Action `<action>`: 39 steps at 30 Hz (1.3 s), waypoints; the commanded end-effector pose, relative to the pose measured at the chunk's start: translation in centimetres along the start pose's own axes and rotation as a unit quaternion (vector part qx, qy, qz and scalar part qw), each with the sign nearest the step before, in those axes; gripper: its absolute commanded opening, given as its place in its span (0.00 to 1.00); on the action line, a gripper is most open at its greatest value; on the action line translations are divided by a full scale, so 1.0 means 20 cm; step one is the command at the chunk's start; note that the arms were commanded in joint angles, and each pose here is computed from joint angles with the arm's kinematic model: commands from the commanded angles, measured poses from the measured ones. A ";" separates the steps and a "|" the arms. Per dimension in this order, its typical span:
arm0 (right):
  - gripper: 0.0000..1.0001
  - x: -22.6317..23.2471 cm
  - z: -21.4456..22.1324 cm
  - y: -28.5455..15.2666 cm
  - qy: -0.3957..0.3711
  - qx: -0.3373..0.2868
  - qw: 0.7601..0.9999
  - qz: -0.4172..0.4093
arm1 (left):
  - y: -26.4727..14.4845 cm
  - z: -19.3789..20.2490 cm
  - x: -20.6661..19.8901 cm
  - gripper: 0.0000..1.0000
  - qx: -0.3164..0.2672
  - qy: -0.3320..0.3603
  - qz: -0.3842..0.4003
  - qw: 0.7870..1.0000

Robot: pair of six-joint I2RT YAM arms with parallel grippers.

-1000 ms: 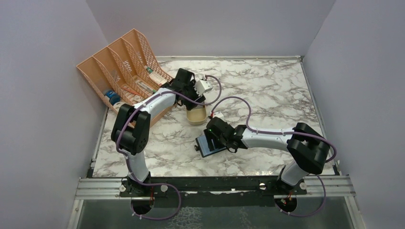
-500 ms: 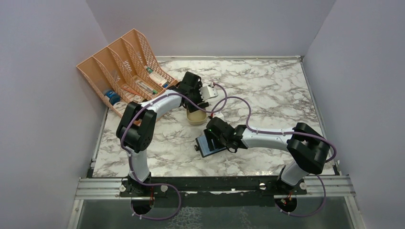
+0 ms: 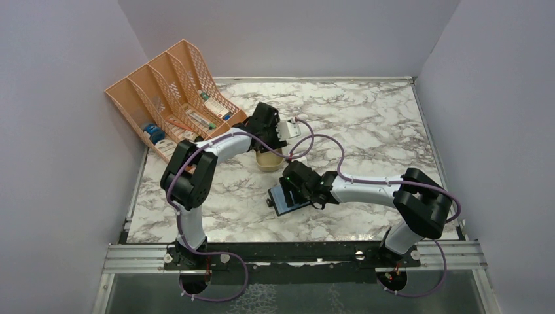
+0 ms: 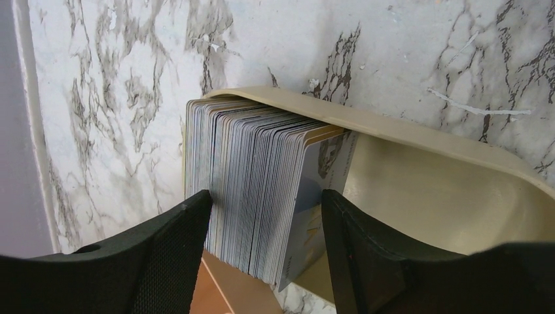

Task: Put the credit cards into the card holder
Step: Pick up the credit card from the storage box.

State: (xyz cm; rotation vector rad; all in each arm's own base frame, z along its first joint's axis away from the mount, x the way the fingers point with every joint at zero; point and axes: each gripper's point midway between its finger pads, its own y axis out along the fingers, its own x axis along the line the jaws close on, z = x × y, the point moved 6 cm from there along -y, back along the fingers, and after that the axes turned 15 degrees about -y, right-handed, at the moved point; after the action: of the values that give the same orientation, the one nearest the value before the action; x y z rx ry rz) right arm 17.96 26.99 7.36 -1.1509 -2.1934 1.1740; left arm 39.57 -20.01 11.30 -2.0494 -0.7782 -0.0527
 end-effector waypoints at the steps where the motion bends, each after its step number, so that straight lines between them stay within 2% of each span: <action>1: 0.67 -0.04 0.08 0.02 -0.002 0.030 0.999 0.025 | 0.00 0.01 0.01 0.62 0.008 0.025 -0.024 0.999; 14: 0.67 -0.04 0.08 0.01 -0.001 0.029 0.999 0.025 | -0.05 -0.04 0.05 0.53 0.004 0.031 -0.055 0.998; 28: 0.67 -0.03 0.08 0.02 -0.001 0.031 0.999 0.025 | -0.11 -0.08 0.06 0.51 -0.008 0.040 -0.066 0.997; 39: 0.67 -0.04 0.08 0.01 -0.001 0.029 0.999 0.025 | -0.11 -0.08 0.04 0.41 -0.005 0.045 -0.056 0.997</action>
State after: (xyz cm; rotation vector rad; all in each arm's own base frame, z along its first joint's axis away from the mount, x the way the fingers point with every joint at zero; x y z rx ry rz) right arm 17.97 26.96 7.38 -1.1584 -2.1875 1.1705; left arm 39.48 -20.25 12.11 -1.9995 -0.8053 -0.1433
